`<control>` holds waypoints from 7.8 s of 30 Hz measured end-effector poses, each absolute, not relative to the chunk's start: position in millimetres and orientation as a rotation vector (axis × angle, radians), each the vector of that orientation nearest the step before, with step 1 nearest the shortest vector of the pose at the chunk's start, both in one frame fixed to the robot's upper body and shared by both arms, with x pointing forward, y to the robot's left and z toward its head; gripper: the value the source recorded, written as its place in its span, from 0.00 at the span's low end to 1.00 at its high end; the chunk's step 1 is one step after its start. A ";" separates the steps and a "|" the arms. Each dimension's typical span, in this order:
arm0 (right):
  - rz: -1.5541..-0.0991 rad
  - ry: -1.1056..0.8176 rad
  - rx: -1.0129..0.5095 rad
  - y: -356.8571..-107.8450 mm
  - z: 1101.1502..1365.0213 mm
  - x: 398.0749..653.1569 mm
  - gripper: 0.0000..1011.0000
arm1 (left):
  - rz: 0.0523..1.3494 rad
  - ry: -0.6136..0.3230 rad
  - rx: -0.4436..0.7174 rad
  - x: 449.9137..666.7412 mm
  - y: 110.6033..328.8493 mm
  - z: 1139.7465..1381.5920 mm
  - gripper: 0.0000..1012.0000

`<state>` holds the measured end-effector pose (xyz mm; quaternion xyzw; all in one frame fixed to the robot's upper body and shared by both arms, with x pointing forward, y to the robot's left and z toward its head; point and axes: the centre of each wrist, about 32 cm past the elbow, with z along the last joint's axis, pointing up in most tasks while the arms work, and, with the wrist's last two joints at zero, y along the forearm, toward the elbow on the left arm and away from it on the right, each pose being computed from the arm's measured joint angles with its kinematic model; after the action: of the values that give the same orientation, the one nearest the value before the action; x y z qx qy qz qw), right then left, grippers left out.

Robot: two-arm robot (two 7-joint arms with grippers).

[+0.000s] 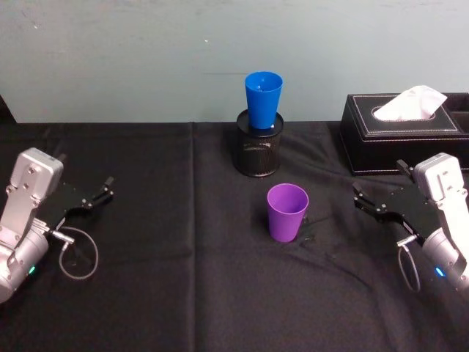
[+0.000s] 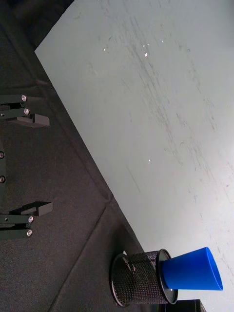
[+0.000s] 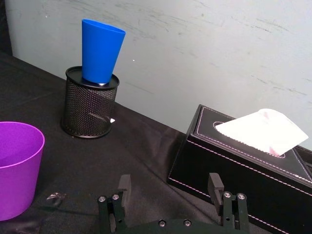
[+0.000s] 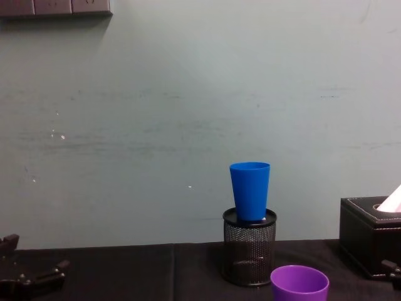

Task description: Pick up one cup with a gripper and tap it against the other cup.

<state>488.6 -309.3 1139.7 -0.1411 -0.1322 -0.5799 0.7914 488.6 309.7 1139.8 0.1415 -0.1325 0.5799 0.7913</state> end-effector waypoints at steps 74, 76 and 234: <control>-0.790 0.005 -0.067 -276.5 1097.3 522.0 0.99 | 1.248 -0.285 0.304 488.6 309.7 1139.8 0.99; -0.797 0.016 -0.054 -273.7 1094.4 524.6 0.99 | 1.248 -0.285 0.304 488.6 309.7 1139.8 0.99; -1.027 -0.071 -0.030 -220.8 1177.2 488.6 0.74 | 1.248 -0.285 0.304 488.6 309.7 1139.8 0.99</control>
<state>488.6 -220.8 1177.2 -0.0143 -0.0340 -0.4913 0.8702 488.6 309.7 1139.8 0.1415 -0.1325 0.5799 0.7913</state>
